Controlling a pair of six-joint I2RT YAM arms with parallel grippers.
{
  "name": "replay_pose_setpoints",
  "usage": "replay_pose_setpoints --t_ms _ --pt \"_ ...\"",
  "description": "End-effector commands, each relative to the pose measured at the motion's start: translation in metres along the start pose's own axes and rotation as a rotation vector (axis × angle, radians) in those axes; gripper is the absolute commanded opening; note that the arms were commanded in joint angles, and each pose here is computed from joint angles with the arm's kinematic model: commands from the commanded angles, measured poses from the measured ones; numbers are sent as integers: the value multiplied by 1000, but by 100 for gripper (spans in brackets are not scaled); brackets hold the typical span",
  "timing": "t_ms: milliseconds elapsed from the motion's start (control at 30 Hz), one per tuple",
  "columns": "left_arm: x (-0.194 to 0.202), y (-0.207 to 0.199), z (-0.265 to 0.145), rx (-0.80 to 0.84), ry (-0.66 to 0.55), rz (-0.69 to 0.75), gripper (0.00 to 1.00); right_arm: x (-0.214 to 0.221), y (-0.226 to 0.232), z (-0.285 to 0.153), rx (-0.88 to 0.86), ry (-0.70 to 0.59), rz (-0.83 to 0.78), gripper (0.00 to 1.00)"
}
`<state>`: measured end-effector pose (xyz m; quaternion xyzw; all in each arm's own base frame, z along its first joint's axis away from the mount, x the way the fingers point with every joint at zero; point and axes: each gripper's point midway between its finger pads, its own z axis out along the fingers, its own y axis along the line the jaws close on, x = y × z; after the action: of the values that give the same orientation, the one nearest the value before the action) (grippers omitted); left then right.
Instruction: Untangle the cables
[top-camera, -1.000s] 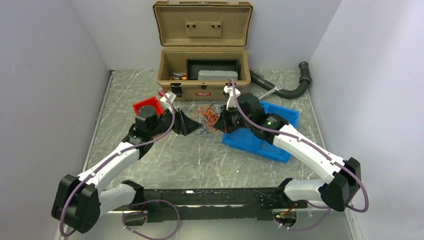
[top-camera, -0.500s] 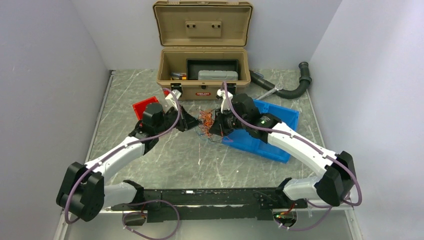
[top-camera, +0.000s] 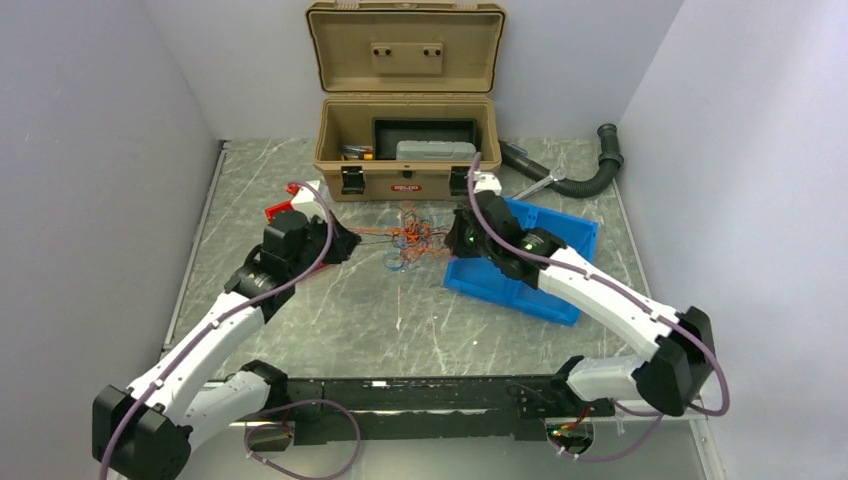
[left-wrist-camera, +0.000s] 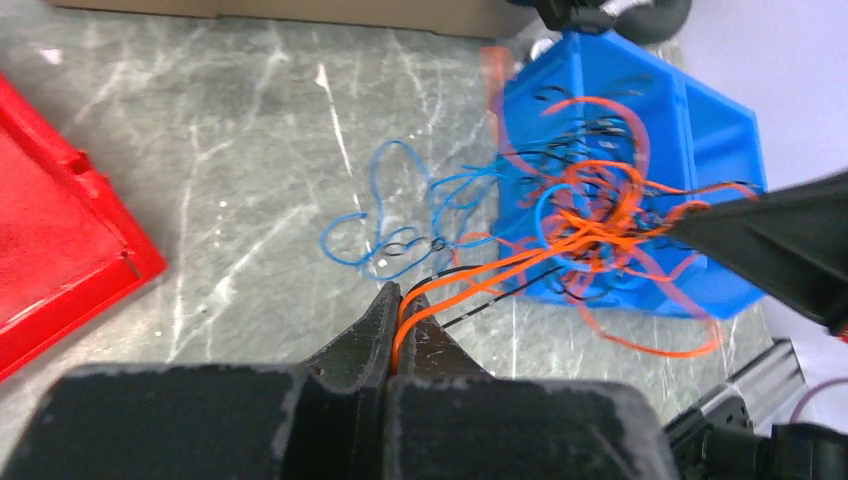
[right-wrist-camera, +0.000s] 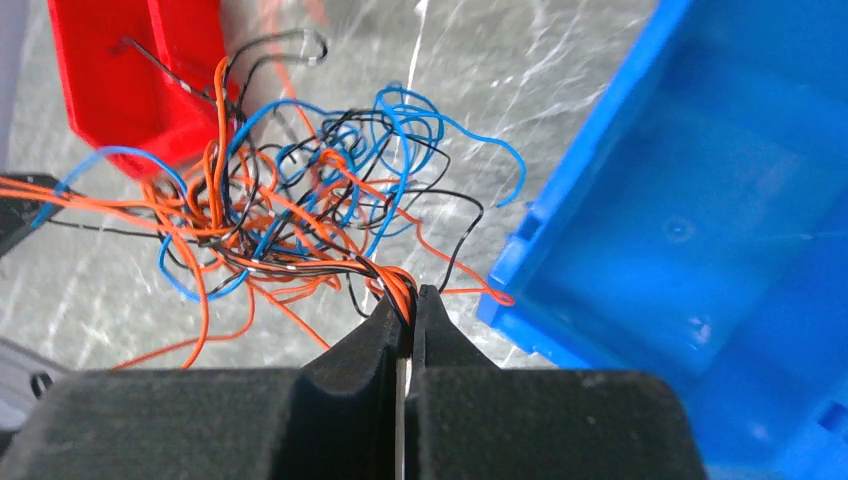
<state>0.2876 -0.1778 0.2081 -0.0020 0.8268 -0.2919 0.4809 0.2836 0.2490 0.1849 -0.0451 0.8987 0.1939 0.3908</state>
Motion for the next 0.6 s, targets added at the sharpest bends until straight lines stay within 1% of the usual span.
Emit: replay_pose_setpoints --t_ms 0,67,100,133,200,233,267,300,333,400,433,500,567 --pt "-26 82 -28 -358 -132 -53 0 -29 -133 -53 567 -185 73 0" --pt "-31 99 -38 -398 -168 -121 0 -40 -158 -70 655 -227 133 0" --pt "-32 99 -40 -386 -181 -136 0 -45 -166 -76 662 -239 158 0" --pt "-35 95 -42 -350 -205 -133 0 -48 -164 -77 620 -235 157 0" --pt "-37 80 -39 -257 -221 -111 0 -54 -137 -71 419 -225 91 0" --pt "-37 71 -36 -200 -219 -99 0 -51 -115 -65 277 -203 28 0" --pt "-39 59 -32 -122 -222 -82 0 -54 -88 -63 117 -213 -9 3" --pt "-38 46 -27 -45 -206 -64 0 -48 -54 -64 -82 -189 -45 6" --pt "-36 34 -24 29 -188 -51 0 -45 -28 -68 -231 -179 -69 7" --pt "-32 11 -19 160 -150 -23 0 -39 10 -79 -441 -156 -104 11" --pt "-29 -2 -19 237 -125 -1 5 -37 23 -83 -505 -140 -123 11" --pt "-24 -22 -20 350 -88 33 42 -32 41 -86 -562 -112 -171 11" --pt "-21 -38 -23 421 -78 73 73 -28 54 -88 -590 -95 -227 12"
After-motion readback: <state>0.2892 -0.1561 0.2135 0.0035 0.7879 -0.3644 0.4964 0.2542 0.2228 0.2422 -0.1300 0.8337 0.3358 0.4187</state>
